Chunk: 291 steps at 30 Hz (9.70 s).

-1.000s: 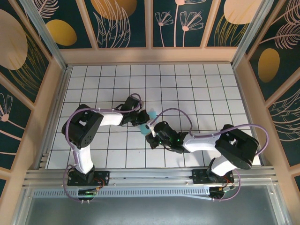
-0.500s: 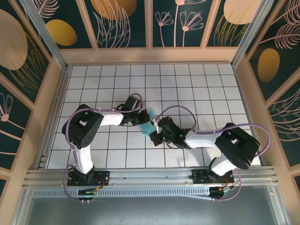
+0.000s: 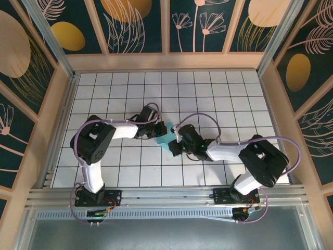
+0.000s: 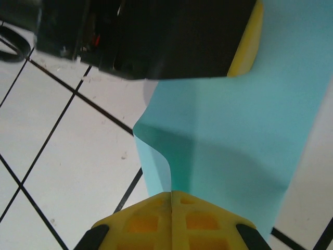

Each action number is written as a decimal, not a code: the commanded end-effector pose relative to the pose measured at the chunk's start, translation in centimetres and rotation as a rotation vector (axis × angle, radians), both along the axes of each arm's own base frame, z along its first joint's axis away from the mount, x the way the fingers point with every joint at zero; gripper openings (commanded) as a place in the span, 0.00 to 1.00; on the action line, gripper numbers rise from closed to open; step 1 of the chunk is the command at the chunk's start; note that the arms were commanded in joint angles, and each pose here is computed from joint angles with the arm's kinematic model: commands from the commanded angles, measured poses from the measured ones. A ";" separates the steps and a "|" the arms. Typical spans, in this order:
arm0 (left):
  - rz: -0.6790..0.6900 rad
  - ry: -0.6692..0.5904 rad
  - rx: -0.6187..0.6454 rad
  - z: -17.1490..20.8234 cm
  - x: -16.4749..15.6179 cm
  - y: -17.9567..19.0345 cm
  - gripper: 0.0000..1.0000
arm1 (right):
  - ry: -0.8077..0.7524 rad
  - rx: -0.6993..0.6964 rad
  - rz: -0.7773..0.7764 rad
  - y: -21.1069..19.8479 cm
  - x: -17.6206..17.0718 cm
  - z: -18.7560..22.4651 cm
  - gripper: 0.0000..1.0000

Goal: Fold a paper plane with a square sheet of paper (fold left side to right side)
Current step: Third fold the triangle at the center of the table.

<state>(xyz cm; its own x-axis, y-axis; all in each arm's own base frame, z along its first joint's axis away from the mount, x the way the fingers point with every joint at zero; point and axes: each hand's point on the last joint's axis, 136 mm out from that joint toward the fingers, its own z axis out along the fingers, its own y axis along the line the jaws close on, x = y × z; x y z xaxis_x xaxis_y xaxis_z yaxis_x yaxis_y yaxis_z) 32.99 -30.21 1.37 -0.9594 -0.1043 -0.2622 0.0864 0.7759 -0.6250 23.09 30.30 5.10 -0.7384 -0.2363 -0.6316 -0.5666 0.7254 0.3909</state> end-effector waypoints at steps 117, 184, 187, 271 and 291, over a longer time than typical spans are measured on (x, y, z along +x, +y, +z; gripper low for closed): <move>-0.026 -0.098 -0.206 3.1 -5.4 -0.4 0.00 | 0.154 -0.197 -0.083 -3.0 1.0 -6.4 0.00; 0.080 0.063 0.062 -4.7 -6.7 3.7 0.00 | 0.327 0.123 -0.033 -0.9 -1.5 1.9 0.00; 0.078 0.064 0.063 -4.8 -6.7 3.7 0.00 | 0.359 0.119 -0.031 -0.5 -1.8 0.9 0.00; 0.095 0.068 0.098 -5.0 -6.4 4.0 0.00 | 0.394 0.088 -0.056 -0.3 -2.3 0.8 0.00; 0.087 0.042 0.067 -3.8 -6.0 3.5 0.00 | 0.500 -0.060 -0.181 -3.0 -2.6 -5.5 0.00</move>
<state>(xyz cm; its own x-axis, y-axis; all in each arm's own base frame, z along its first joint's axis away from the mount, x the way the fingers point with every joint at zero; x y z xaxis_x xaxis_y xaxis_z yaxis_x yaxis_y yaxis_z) 27.47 -29.72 1.31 -0.9581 -0.1433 -0.2480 0.0737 0.7132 -0.6971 21.12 28.87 1.72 -0.9656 -0.1195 -0.2311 -0.2351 0.7813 0.5782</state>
